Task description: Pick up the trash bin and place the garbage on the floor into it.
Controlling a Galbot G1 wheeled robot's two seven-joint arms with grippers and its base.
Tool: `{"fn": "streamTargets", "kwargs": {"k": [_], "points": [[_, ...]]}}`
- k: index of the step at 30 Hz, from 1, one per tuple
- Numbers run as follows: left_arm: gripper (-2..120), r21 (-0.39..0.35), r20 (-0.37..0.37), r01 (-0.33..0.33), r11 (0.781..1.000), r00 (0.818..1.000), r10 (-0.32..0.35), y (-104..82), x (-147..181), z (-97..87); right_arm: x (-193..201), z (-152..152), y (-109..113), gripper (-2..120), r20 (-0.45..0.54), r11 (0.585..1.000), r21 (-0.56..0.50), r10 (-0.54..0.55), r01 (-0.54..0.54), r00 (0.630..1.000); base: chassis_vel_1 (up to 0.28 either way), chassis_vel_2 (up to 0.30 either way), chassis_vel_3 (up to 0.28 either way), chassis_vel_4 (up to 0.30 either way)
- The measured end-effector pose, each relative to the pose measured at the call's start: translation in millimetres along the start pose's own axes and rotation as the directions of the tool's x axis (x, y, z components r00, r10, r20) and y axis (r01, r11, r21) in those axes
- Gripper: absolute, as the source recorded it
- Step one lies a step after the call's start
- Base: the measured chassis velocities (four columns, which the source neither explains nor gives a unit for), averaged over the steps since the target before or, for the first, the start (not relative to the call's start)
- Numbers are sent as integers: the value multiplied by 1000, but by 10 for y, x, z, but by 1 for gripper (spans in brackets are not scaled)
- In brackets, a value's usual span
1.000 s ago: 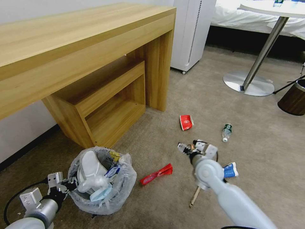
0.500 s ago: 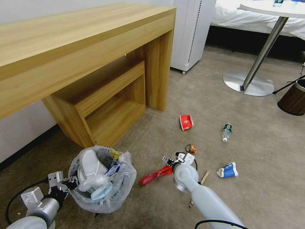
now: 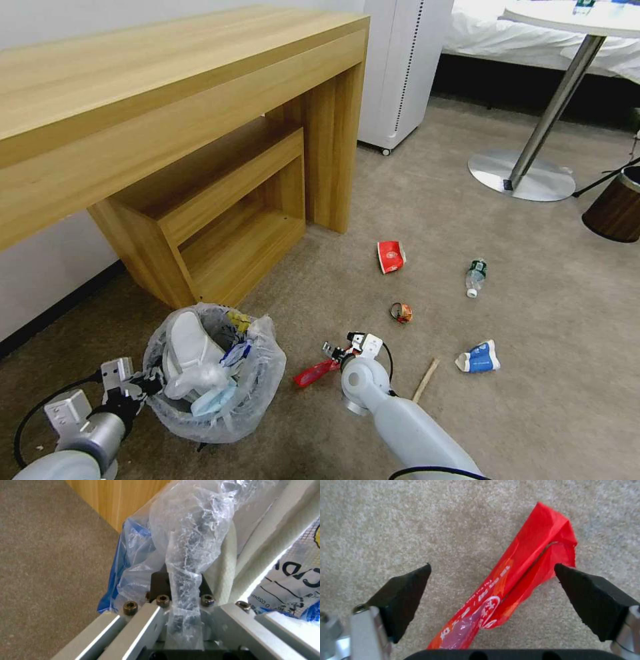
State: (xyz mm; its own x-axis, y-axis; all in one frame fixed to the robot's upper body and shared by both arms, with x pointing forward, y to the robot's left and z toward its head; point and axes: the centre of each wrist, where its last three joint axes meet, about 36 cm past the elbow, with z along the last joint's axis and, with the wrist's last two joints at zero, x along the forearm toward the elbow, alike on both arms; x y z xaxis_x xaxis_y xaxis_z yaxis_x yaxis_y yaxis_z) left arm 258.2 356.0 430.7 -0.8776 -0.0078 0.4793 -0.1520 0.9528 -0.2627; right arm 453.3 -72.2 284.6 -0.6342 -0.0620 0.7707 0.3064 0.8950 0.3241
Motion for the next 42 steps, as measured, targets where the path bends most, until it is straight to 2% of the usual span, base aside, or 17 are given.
{"fn": "streamTargets", "kwargs": {"k": [6, 14, 18, 21, 33, 35, 37, 39, 41, 42], "points": [[0, 5, 2, -5, 1000, 1000, 5, -31, 32, 11, -45, 88, -2, 88, 10, 1000, 17, -1, 1, 1000, 0, 0, 0, 0], [0, 8, 6, -7, 1000, 1000, 7, -60, 79, 36, -93, 252, -10, 72, 18, 998, 55, 3, -4, 1000, 0, 0, 0, 0], [0, 9, 8, -8, 1000, 1000, 8, -64, 82, 40, -107, 282, -3, 69, 18, 998, 62, 4, -5, 1000, 0, 0, 0, 0], [0, 9, 9, -9, 1000, 1000, 9, -65, 86, 48, -142, 317, 6, 61, 20, 997, 74, 4, -5, 1000, 0, 0, 0, 0], [0, 13, 12, -14, 1000, 1000, 14, -73, 60, 64, -228, 359, -1, 43, 27, 994, 105, 8, -11, 1000, 0, 0, 0, 0], [0, 14, 13, -15, 1000, 1000, 15, -73, 47, 63, -241, 373, -22, 33, 31, 993, 115, 13, -16, 999, 0, 0, 0, 0], [0, 13, 14, -16, 1000, 1000, 16, -72, 43, 61, -244, 377, -28, 31, 31, 993, 117, 13, -16, 999, 0, 0, 0, 0], [0, 13, 17, -17, 1000, 1000, 17, -73, 36, 58, -256, 390, -50, 19, 33, 992, 127, 14, -19, 999, 0, 0, 0, 0], [0, 13, 18, -17, 1000, 1000, 17, -73, 32, 59, -264, 398, -62, 16, 34, 991, 131, 16, -21, 999, 0, 0, 0, 0], [0, 14, 17, -17, 1000, 1000, 17, -73, 27, 65, -270, 401, -77, 10, 37, 990, 136, 18, -22, 999, 0, 0, 0, 0]]}}
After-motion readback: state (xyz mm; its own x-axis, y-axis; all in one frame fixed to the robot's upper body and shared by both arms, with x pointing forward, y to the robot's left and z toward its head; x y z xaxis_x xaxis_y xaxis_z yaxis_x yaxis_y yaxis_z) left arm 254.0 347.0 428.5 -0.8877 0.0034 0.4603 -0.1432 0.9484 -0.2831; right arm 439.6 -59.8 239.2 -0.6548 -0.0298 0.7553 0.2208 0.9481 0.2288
